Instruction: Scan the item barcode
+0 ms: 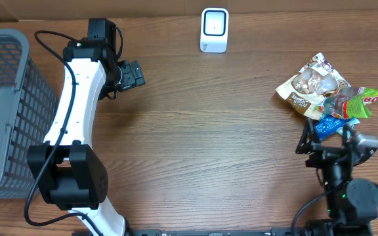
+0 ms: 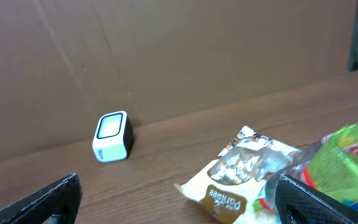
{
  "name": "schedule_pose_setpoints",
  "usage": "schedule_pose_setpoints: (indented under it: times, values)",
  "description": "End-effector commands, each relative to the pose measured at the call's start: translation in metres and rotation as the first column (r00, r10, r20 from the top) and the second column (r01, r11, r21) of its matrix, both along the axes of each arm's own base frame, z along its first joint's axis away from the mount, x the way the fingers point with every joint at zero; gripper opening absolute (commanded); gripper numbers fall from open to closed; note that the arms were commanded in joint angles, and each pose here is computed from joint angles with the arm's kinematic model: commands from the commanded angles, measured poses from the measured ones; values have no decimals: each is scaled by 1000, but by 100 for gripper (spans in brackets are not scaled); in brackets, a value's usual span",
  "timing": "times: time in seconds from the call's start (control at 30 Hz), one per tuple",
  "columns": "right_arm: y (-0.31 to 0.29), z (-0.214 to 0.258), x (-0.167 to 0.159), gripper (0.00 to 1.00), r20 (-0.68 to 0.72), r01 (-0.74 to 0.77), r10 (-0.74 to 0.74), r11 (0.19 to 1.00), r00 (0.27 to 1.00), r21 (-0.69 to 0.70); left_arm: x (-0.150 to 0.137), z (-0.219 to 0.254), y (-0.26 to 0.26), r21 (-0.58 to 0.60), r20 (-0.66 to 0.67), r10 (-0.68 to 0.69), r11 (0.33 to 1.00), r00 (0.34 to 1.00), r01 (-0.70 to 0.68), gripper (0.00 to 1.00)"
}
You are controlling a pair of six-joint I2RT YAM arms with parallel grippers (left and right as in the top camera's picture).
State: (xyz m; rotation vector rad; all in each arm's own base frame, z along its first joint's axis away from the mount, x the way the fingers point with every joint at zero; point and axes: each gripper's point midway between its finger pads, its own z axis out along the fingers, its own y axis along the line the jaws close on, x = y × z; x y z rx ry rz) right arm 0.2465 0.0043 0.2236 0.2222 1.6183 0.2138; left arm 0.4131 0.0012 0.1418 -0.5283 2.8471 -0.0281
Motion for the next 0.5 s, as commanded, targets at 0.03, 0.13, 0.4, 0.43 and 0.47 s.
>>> schedule_pose_setpoints:
  times: [0.03, 0.13, 0.4, 0.43, 0.47]
  values:
    - [2, -11, -4, 100, 43, -8, 8, 1000, 999, 2, 4, 2, 2, 2, 10, 16, 1000, 1000, -16, 100]
    - [2, -21, -4, 100, 37, -8, 8, 1000, 999, 2, 4, 2, 2, 2, 10, 16, 1000, 1000, -16, 100]
    - [3, -52, -2, 100, 5, -8, 8, 1000, 1000, 0, 4, 2, 2, 2, 10, 16, 1000, 1000, -16, 100]
    - [3, -53, -2, 100, 12, -9, 9, 1000, 1000, 0, 4, 2, 2, 2, 10, 16, 1000, 1000, -16, 100]
    - [3, -52, -2, 100, 21, -8, 8, 1000, 1000, 1, 4, 2, 2, 2, 10, 16, 1000, 1000, -16, 100]
